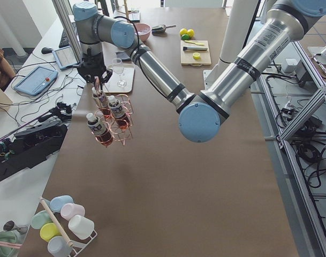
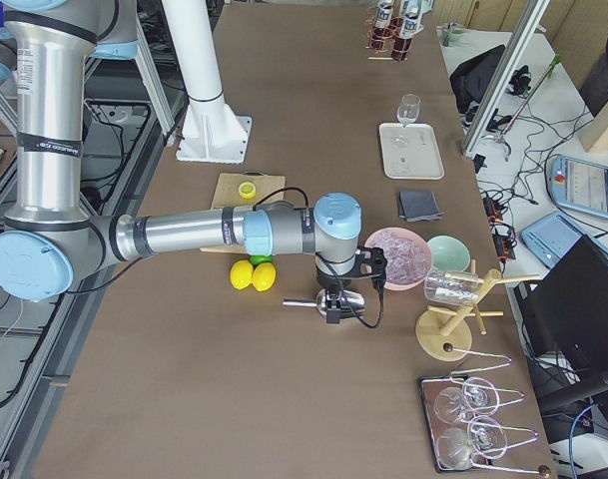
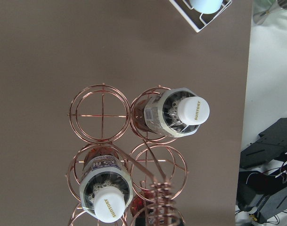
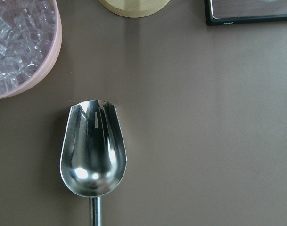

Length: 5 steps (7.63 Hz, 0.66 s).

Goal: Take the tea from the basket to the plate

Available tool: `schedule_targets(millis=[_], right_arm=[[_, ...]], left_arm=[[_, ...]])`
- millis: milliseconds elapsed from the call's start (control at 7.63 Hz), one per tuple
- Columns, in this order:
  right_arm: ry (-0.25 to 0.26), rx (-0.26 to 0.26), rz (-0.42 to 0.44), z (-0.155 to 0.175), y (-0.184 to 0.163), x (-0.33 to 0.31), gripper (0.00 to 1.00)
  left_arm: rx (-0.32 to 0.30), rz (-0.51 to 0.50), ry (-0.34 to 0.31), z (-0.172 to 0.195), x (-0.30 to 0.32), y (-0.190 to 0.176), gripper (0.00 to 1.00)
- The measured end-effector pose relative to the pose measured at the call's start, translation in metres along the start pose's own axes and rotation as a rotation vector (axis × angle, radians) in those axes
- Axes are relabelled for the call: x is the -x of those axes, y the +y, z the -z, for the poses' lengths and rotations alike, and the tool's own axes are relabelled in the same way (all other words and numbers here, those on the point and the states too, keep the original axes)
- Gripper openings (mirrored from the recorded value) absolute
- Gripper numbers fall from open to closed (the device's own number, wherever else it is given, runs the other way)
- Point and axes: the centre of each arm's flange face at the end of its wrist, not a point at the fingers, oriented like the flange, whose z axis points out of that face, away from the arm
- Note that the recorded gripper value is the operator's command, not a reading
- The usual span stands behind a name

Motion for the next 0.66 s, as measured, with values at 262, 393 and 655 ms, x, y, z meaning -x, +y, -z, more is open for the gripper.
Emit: schedule_targets(millis=[262, 393, 655], right_arm=[[0.001, -0.008, 0.001, 0.004, 0.0, 0.0, 1.0], [-0.001, -0.014, 0.0, 0.007, 0.0, 0.0, 1.0], [-0.004, -0.019, -0.002, 0.009, 0.0, 0.0, 1.0]], left_arm=[[0.051, 0.039, -0.011, 0.014, 0.064, 0.102, 0.0], [0.072, 0.019, -0.028, 0.021, 0.091, 0.145, 0.0], [0.108, -0.046, -0.046, 0.024, 0.15, 0.216, 0.0]])
